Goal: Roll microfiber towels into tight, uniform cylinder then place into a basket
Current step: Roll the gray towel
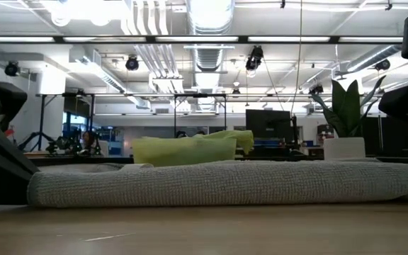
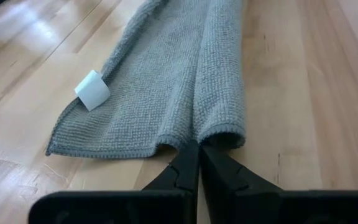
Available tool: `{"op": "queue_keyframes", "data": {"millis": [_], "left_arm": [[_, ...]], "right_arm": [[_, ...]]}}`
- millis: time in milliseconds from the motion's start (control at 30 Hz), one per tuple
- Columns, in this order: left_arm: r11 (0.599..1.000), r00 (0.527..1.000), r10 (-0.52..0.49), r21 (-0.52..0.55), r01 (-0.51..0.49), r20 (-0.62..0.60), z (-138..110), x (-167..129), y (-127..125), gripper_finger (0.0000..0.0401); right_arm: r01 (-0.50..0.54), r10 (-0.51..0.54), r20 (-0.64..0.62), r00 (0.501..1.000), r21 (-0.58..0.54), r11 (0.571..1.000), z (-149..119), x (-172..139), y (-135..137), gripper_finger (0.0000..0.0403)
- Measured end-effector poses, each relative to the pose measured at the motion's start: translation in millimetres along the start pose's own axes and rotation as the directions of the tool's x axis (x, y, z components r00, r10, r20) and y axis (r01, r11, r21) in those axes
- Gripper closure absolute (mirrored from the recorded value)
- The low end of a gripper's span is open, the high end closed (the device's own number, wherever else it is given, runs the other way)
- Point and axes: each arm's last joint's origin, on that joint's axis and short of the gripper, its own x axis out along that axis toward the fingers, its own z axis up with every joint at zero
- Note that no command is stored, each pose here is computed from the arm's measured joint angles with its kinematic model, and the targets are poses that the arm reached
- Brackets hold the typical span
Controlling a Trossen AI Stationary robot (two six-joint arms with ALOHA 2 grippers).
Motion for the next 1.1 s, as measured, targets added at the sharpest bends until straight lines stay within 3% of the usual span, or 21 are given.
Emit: {"op": "queue_keyframes", "data": {"millis": [300, 600, 800, 1100], "left_arm": [[1.0, 1.0, -0.018, 0.023, 0.018, -0.009, 2, -2, -1, 0.0401], [1.0, 1.0, -0.019, 0.022, 0.02, -0.011, 2, -2, -1, 0.0401], [1.0, 1.0, -0.021, 0.021, 0.021, -0.012, 2, -3, -1, 0.0401], [1.0, 1.0, -0.022, 0.018, 0.022, -0.012, 2, -3, -1, 0.0401]], "right_arm": [[0.004, -0.004, -0.004, 1.0, -0.011, 1.0, -1, 0, 0, 0.0385], [0.014, -0.014, -0.004, 1.0, -0.026, 1.0, 0, -2, 1, 0.0294], [0.031, -0.035, -0.077, 0.996, -0.056, 0.998, 9, -24, 4, 0.0231], [0.04, -0.041, -0.053, 0.998, -0.02, 0.999, 31, -53, 11, 0.0207]]}}
